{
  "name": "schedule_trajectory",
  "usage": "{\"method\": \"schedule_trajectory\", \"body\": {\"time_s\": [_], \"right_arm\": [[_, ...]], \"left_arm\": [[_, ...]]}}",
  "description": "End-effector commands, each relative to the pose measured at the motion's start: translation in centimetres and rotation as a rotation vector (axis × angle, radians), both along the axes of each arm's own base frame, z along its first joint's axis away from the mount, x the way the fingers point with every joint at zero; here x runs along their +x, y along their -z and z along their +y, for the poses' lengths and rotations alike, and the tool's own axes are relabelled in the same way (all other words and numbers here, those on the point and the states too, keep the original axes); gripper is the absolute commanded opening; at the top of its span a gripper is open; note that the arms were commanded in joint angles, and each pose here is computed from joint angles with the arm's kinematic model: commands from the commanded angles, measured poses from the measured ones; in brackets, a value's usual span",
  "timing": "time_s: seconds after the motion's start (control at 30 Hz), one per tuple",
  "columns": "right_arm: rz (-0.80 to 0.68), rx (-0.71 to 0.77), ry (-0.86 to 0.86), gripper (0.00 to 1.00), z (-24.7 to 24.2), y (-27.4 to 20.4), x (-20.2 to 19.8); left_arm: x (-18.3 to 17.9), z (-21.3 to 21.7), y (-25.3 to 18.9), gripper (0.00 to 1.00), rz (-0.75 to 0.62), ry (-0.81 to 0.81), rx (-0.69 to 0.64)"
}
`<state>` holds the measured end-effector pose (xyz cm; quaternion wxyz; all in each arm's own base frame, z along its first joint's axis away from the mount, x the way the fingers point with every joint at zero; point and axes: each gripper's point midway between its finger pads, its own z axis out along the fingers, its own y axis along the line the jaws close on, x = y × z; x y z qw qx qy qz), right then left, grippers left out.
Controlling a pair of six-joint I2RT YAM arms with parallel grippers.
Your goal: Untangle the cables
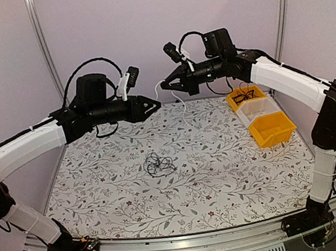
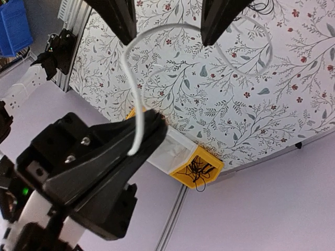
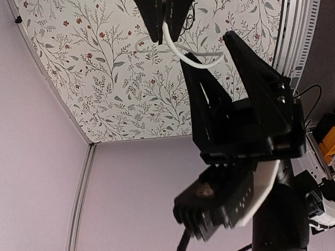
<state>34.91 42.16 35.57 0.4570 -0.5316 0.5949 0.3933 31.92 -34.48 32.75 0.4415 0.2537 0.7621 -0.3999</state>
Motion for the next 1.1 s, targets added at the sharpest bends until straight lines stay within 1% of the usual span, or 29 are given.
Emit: {"method": "schedule_trajectory", "body": {"time_s": [0.0,0.07,0.13,0.2,0.27,0.37,0.43,0.5,0.63,0.73,0.8,0.9,1.07], "right_arm": [[-0.075,0.062,-0.012,0.0,-1.7,-5.3,-2.4],[-0.068,0.063,-0.001,0.0,-2.0,-5.8,-2.7],[-0.069,0.059,0.013,0.0,-2.3,-6.1,-2.7],[-0.081,0.058,0.028,0.0,-2.5,-6.5,-2.6],[-0.092,0.062,0.043,0.0,-2.7,-7.1,-2.5],[-0.116,0.073,0.075,0.0,-3.4,-8.3,-2.4],[-0.129,0.077,0.111,0.0,-4.3,-8.9,-1.8],[-0.138,0.076,0.159,0.0,-6.0,-9.4,-0.6],[-0.138,0.022,0.273,0.0,-10.0,-8.4,2.7],[-0.155,-0.061,0.388,0.0,-13.4,-6.5,5.6],[-0.162,-0.114,0.458,0.0,-15.9,-5.2,7.5],[-0.164,-0.189,0.561,0.0,-20.2,-3.3,9.9],[-0.153,-0.332,0.676,0.0,-26.9,0.2,12.5]], "left_arm": [[2.4,-1.3,4.5,0.47,-0.073,-0.052,-0.032],[3.1,-2.4,6.2,0.47,-0.065,-0.036,-0.064],[3.7,-3.5,8.8,0.46,-0.015,-0.017,-0.063],[3.6,-4.2,11.8,0.43,0.043,0.015,-0.042],[3.6,-4.4,15.9,0.36,0.118,0.019,0.008],[3.2,-3.5,20.7,0.26,0.203,0.006,0.085],[2.9,-2.8,23.0,0.25,0.248,-0.008,0.14],[2.4,-2.2,24.3,0.26,0.279,-0.014,0.178],[1.5,-1.5,24.7,0.33,0.312,-0.013,0.21],[1.0,-2.0,23.2,0.36,0.338,0.018,0.194],[0.5,-2.6,22.0,0.36,0.331,0.037,0.184],[0.4,-2.7,20.6,0.37,0.315,0.016,0.19],[0.2,-2.4,18.7,0.37,0.316,-0.019,0.156]]}}
